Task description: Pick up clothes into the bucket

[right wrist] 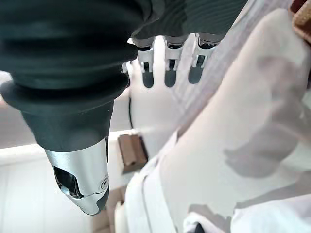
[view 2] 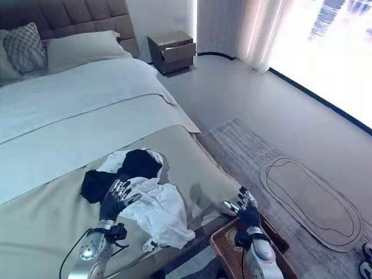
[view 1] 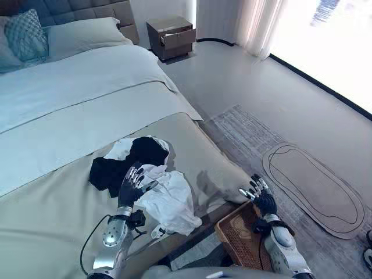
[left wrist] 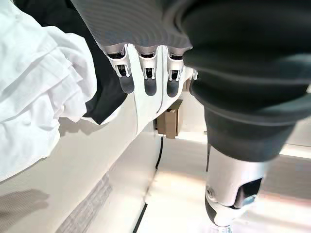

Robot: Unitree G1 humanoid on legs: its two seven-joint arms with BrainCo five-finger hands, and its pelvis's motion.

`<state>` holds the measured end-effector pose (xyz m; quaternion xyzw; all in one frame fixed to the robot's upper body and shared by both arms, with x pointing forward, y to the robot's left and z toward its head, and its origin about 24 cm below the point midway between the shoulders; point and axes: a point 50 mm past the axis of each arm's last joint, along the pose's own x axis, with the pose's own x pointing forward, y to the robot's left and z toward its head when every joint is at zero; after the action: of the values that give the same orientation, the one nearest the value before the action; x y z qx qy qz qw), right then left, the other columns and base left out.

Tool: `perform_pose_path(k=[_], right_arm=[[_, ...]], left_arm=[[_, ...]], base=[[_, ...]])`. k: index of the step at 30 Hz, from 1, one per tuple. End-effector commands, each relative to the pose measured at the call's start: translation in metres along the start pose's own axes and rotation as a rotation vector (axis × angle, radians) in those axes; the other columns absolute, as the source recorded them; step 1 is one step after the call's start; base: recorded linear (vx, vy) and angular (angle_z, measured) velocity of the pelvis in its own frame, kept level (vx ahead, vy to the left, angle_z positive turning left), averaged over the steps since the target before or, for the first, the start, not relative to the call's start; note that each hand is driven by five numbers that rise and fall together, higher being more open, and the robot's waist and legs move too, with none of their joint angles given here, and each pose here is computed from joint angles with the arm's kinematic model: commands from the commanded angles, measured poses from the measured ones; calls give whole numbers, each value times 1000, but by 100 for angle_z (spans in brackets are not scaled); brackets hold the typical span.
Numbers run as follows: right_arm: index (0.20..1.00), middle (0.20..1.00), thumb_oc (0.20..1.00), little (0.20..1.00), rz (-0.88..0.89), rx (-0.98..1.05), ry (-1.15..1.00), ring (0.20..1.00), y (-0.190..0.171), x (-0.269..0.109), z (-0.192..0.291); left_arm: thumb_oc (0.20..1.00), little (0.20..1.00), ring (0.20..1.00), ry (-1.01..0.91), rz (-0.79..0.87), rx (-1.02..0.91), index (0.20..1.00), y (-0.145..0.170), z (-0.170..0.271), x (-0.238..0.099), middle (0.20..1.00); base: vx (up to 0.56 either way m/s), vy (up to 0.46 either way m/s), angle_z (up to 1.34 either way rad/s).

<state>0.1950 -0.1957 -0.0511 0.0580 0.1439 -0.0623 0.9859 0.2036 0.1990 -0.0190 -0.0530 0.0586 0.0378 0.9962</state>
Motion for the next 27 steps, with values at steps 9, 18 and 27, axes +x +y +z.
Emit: perform_pose_path(k=[9,18,27], right_arm=[[1000,1000,1000,1000,52,10,-116,1000,12,6,23],[1000,1000,1000,1000,78,-25,-113,1000,11,6,24],[1000,1000,1000,1000,115,-75,-183,1000,11,17,43]], left_arm=[[1000,1000,1000,-117,8,24,1000,8,24,7,1000],[1000,1000,1000,-82,-6,217,1000,15,19,7,1000],[1000,1000,1000,-155,14,378,1000,20,35,25,1000]], base=[[-25,13,30],[8,2,-1],[-88,39,-8]])
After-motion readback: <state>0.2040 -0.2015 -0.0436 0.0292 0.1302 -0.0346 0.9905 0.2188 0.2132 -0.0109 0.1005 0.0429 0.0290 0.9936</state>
